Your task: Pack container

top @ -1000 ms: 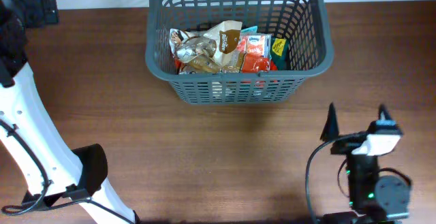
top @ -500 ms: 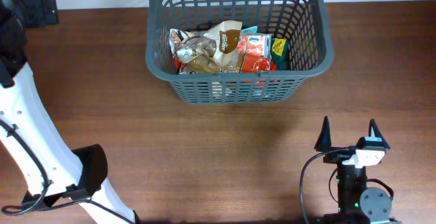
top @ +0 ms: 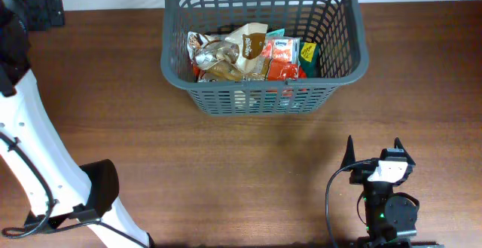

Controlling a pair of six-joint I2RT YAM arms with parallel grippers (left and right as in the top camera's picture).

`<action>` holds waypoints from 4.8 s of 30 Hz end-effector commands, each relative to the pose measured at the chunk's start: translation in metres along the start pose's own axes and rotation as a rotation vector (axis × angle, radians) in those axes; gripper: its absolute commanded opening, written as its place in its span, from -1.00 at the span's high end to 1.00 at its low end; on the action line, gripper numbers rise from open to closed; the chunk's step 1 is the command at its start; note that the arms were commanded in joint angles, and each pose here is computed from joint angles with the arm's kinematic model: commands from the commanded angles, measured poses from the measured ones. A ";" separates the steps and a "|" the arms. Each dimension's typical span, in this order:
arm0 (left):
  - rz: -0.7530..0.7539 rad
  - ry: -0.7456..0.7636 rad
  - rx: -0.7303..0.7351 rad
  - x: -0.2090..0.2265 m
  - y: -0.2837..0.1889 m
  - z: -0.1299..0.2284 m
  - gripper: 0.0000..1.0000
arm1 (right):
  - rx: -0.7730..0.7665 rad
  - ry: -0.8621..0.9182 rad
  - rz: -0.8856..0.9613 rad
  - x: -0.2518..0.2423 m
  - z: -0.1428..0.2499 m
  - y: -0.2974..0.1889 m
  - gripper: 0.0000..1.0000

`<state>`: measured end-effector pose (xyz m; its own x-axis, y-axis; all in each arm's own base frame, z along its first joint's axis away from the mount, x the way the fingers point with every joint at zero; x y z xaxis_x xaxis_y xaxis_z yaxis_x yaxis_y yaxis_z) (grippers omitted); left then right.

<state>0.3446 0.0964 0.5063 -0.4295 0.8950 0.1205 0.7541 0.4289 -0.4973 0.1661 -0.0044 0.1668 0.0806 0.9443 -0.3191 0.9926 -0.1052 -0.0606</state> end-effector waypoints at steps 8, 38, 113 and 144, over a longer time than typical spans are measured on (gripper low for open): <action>-0.010 -0.014 0.002 0.001 0.001 0.000 -0.99 | 0.010 0.002 0.021 -0.002 0.003 0.000 -0.98; 0.444 -0.236 -0.424 -0.052 -0.067 0.126 -0.99 | 0.010 0.002 0.020 -0.002 0.003 0.000 -0.97; 0.309 -0.113 -0.333 -0.033 -0.006 0.398 -0.99 | 0.010 0.002 0.020 -0.002 0.003 0.000 -0.99; 0.309 -0.113 -0.333 -0.033 -0.006 0.398 -0.99 | 0.010 0.002 0.020 -0.002 0.003 0.000 -0.98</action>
<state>0.1565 0.0150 0.1664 -0.1922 0.9749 -0.1119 0.9669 0.1687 -0.1912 0.1661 -0.0043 0.1668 0.0802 0.9442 -0.3195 0.9926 -0.1048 -0.0606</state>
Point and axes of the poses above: each gripper's point midway between its finger pads, its own y axis out along the fingers, its own x axis along the line the jaws close on, z = x × y, the point moved 8 cm from there along -y, back along the fingers, and after that the axes turned 15 degrees about -y, right-handed, at the moved point
